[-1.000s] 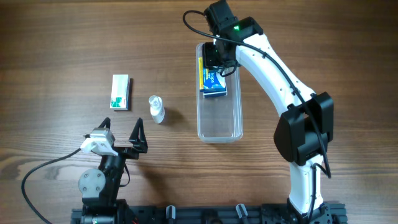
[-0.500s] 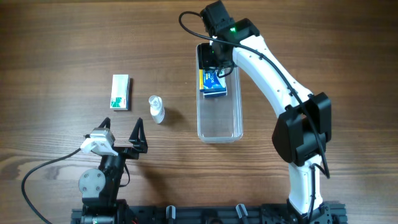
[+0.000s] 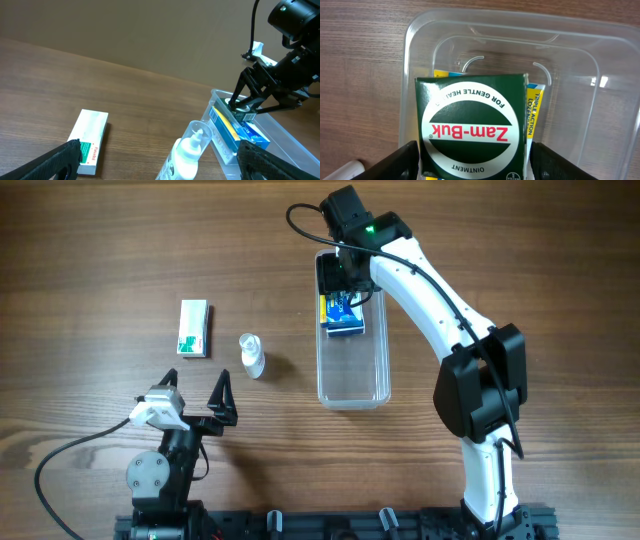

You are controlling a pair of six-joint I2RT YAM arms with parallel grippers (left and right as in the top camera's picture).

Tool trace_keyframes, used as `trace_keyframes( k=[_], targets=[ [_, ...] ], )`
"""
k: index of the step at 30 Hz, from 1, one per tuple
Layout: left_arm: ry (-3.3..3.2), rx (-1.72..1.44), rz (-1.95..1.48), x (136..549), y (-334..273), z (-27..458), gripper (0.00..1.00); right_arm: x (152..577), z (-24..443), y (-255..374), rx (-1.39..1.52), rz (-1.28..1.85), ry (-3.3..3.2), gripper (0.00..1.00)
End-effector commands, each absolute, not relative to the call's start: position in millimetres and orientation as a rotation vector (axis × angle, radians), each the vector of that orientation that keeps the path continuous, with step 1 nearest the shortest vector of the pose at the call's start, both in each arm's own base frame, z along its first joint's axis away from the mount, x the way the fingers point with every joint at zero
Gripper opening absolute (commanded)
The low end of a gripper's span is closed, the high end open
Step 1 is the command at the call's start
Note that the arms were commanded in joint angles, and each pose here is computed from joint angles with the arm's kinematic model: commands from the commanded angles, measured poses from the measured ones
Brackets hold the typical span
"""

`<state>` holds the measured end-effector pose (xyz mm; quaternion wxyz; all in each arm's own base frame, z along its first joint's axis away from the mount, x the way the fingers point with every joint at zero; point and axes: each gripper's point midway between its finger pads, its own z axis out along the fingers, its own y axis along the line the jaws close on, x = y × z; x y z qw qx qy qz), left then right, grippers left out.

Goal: Pack container

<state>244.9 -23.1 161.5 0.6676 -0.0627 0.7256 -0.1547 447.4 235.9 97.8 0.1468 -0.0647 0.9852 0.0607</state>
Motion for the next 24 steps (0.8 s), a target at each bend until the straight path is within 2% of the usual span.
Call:
trace_keyframes(
  k=[1, 7, 11, 13, 14, 19, 24],
  targets=[
    [1.637, -0.12, -0.334, 245, -23, 160, 1.0, 444, 105, 242, -0.183, 0.233, 2.835, 0.72],
    [1.637, -0.12, -0.334, 245, -23, 160, 1.0, 446, 165, 231, -0.185, 0.253, 2.709, 0.77],
    [1.637, -0.12, -0.334, 245, -23, 160, 1.0, 448, 228, 180, -0.084, 0.257, 2.602, 0.85],
    [1.637, -0.12, -0.334, 245, -23, 160, 1.0, 452, 250, 144, 0.008, 0.23, 2.558, 1.0],
    [1.637, -0.12, -0.334, 245, -23, 160, 1.0, 454, 256, 127, 0.053, 0.214, 2.544, 1.0],
    [1.637, -0.12, -0.334, 245, -23, 160, 1.0, 455, 252, -4, 0.382, 0.069, 2.563, 1.0],
    [1.637, -0.12, -0.334, 245, -23, 160, 1.0, 443, 230, -97, 0.663, -0.011, 2.578, 1.0]
  ],
)
